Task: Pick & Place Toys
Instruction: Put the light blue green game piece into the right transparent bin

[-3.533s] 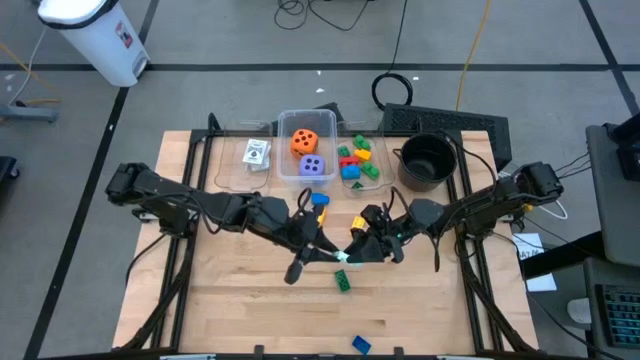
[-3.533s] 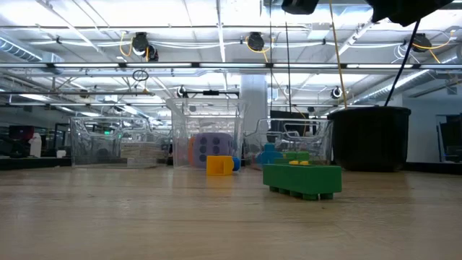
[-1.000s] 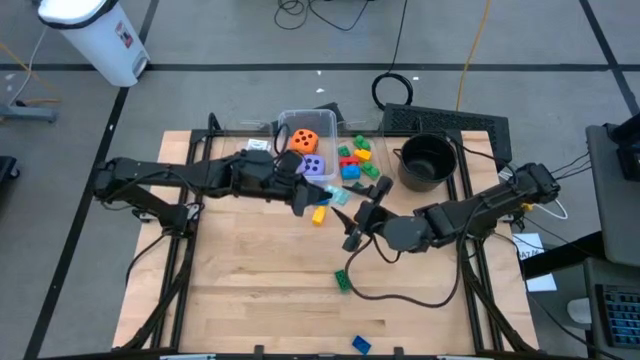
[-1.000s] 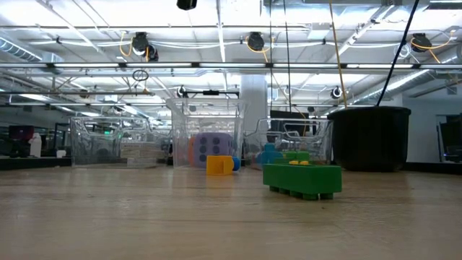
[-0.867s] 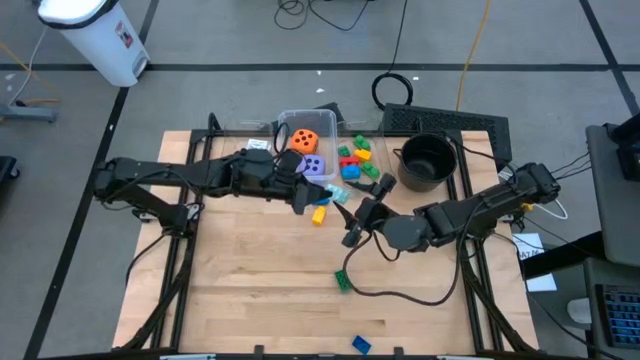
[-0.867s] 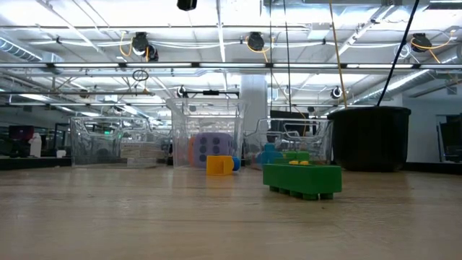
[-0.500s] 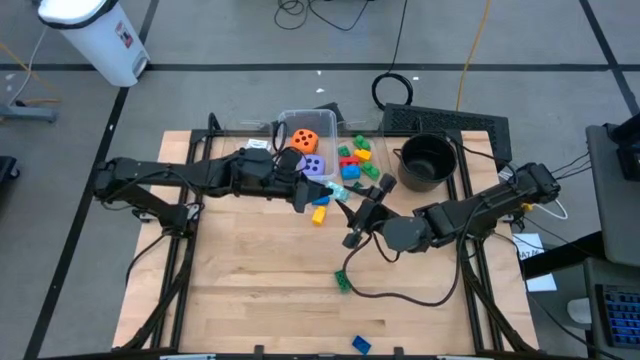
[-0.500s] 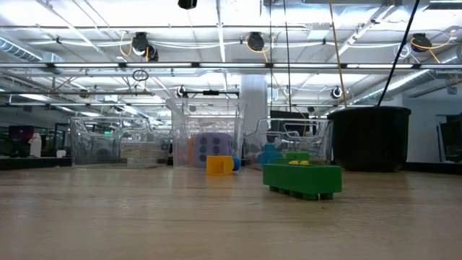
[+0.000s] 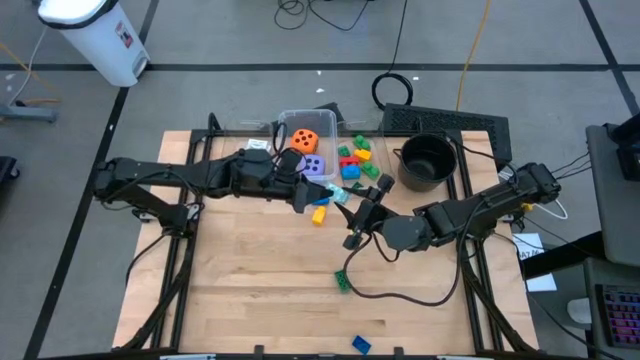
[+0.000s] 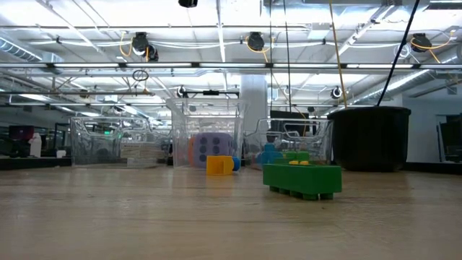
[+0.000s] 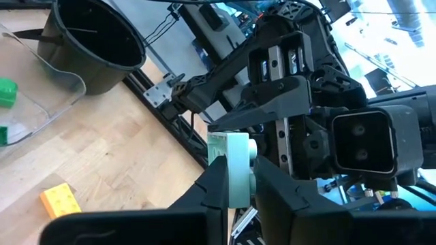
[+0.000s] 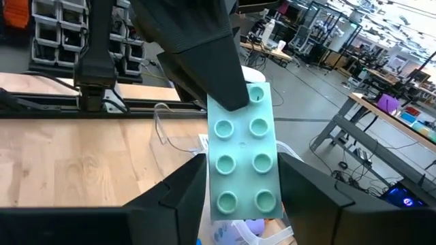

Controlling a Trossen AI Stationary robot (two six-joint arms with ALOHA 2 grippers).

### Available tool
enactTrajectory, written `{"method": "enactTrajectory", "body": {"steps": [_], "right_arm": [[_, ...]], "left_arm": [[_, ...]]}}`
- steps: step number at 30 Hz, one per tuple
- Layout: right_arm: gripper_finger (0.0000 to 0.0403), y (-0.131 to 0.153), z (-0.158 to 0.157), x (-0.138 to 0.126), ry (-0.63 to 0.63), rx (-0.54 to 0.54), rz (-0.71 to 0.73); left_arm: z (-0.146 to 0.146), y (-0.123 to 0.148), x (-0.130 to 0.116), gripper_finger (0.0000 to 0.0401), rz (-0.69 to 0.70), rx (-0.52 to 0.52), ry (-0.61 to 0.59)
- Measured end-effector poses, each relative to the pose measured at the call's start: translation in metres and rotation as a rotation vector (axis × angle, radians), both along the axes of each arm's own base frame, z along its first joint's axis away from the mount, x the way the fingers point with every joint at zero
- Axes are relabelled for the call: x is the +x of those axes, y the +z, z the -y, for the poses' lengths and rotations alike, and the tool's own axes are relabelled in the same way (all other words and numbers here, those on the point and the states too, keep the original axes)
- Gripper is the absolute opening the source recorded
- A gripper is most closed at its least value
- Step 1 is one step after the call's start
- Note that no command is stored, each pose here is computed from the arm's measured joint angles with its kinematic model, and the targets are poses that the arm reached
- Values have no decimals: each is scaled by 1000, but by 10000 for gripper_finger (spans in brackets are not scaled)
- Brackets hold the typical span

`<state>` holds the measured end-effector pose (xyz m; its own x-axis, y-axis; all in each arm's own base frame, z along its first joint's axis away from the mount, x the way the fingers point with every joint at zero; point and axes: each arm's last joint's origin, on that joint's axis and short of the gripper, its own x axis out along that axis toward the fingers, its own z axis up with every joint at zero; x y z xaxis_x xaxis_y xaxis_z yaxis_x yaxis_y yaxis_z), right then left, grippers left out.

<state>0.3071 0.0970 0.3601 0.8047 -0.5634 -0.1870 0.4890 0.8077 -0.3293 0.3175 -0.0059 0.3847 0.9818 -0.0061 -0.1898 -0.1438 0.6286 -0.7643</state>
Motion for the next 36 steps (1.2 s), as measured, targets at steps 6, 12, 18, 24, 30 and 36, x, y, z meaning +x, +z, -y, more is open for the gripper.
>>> {"method": "enactTrajectory", "body": {"steps": [6,12,18,24,30,36], "right_arm": [[165,-2,0,0,3,-6,-17],[138,-3,0,0,1,-11,-30],[138,-3,0,-1,-7,23,-7],[141,-3,0,0,-10,33,-2],[140,2,8,-2,-41,83,52],[139,10,25,-6,-80,156,110]], "left_arm": [[0,1,0,68,9,-12,-10],[0,1,0,44,11,-12,-14],[0,1,0,71,11,-6,-15],[-1,3,0,141,32,42,-22],[-11,12,1,192,122,60,-88],[-27,20,-6,223,168,67,-100]]}}
